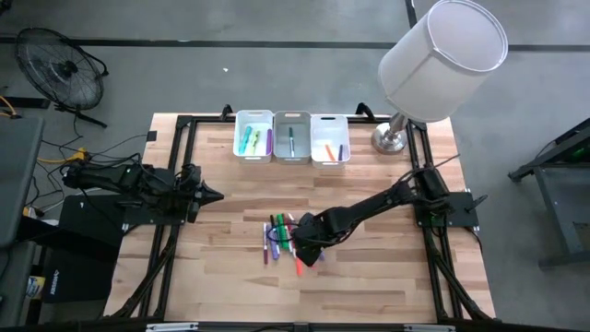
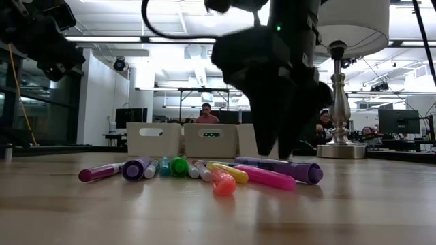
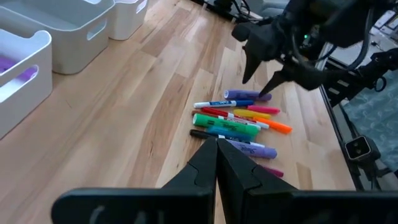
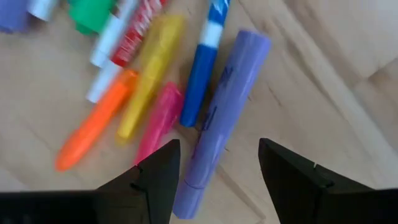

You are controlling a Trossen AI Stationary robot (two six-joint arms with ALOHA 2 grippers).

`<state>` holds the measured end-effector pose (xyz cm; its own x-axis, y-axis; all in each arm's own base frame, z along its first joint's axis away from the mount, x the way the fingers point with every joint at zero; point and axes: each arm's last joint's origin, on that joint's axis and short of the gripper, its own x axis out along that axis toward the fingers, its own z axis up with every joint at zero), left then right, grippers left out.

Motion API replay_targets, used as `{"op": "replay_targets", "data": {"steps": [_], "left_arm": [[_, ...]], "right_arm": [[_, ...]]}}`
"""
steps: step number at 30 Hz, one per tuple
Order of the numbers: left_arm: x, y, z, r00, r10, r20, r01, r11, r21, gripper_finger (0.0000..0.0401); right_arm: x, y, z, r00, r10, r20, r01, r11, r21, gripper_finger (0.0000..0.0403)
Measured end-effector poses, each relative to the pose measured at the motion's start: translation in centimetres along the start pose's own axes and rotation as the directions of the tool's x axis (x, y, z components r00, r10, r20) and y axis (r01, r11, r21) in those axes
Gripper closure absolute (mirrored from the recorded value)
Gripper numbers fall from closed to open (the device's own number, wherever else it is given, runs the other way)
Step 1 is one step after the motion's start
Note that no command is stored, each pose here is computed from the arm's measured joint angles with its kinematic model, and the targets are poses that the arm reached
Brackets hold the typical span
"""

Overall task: Pick & Place Markers
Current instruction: Put the right purple highlighter pen into the left white bin

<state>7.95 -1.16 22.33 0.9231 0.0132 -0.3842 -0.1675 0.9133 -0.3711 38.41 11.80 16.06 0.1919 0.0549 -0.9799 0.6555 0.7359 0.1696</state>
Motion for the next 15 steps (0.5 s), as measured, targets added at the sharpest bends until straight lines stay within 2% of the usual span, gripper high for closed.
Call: {"op": "replay_targets", "data": {"steps": [5, 15], "left_arm": [[0.0, 0.0, 0.0, 1.0, 0.001, 0.0, -0.001, 1.0, -0.015, 0.0399], [0.0, 0.0, 0.0, 1.0, 0.002, 0.0, -0.002, 1.0, -0.022, 0.0399]], "right_arm": [[1.6, 0.1, -0.7, 0.998, -0.049, -0.025, 0.049, 0.999, 0.019, 0.0197], [2.3, -0.1, -1.3, 0.991, -0.129, -0.027, 0.131, 0.99, 0.055, 0.0197]]}}
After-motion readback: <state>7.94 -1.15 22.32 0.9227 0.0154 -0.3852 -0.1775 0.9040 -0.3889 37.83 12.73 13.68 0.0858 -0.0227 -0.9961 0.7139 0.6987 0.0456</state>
